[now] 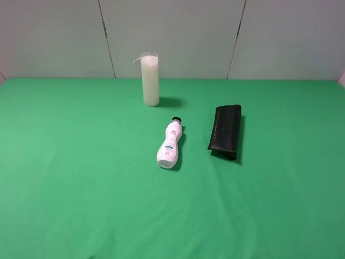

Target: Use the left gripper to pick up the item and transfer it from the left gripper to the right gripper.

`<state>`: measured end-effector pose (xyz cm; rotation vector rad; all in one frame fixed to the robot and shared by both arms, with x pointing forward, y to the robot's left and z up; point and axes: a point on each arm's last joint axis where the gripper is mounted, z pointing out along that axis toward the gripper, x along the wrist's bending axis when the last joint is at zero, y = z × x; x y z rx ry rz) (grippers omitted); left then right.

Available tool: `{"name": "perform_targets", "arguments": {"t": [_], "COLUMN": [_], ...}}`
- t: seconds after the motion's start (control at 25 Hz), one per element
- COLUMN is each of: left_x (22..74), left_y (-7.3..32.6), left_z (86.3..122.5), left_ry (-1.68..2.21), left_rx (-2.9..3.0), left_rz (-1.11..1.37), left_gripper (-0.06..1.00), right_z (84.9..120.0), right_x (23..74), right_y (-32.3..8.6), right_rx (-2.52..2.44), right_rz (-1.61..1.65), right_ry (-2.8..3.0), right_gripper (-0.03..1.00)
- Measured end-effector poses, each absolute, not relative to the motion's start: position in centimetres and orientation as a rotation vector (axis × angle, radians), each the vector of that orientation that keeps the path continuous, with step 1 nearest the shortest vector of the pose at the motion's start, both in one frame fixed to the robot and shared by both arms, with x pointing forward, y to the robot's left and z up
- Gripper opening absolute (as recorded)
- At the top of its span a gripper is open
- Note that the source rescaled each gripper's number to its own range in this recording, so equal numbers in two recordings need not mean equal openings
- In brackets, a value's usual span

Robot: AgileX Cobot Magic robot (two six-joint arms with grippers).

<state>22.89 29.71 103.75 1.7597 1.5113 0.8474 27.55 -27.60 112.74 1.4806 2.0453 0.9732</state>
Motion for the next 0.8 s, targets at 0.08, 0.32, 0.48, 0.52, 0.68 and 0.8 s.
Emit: {"name": "perform_targets", "arguments": {"t": [0.08, 0.32, 0.48, 0.52, 0.68, 0.8], "left_x": [22.9, 22.9, 22.9, 22.9, 22.9, 22.9], "left_y": [29.7, 29.7, 29.7, 29.7, 29.7, 29.7], "left_z": [103.8, 103.8, 103.8, 103.8, 103.8, 103.8], "left_ry": [1.511, 1.511, 1.511, 1.511, 1.511, 1.511], "left_rx": [1.76, 1.76, 1.76, 1.76, 1.76, 1.76], "left_rz": [0.847, 0.847, 0.847, 0.847, 0.847, 0.847], "left_gripper": [1.0, 1.0, 1.0, 1.0, 1.0, 1.0], "right_z": [112.3, 110.1, 108.5, 108.1, 107.1, 106.2], "right_x": [27.0, 25.2, 24.3, 24.2, 23.6, 23.4], "right_y": [-27.7, -28.0, -28.2, -28.3, -28.8, -29.4], "right_rx": [1.476, 1.438, 1.395, 1.389, 1.397, 1.432], "right_rz": [0.978, 1.015, 1.062, 1.068, 1.083, 1.058], "right_ry": [2.034, 1.982, 1.916, 1.903, 1.806, 1.721], "right_gripper": [1.0, 1.0, 1.0, 1.0, 1.0, 1.0]}}
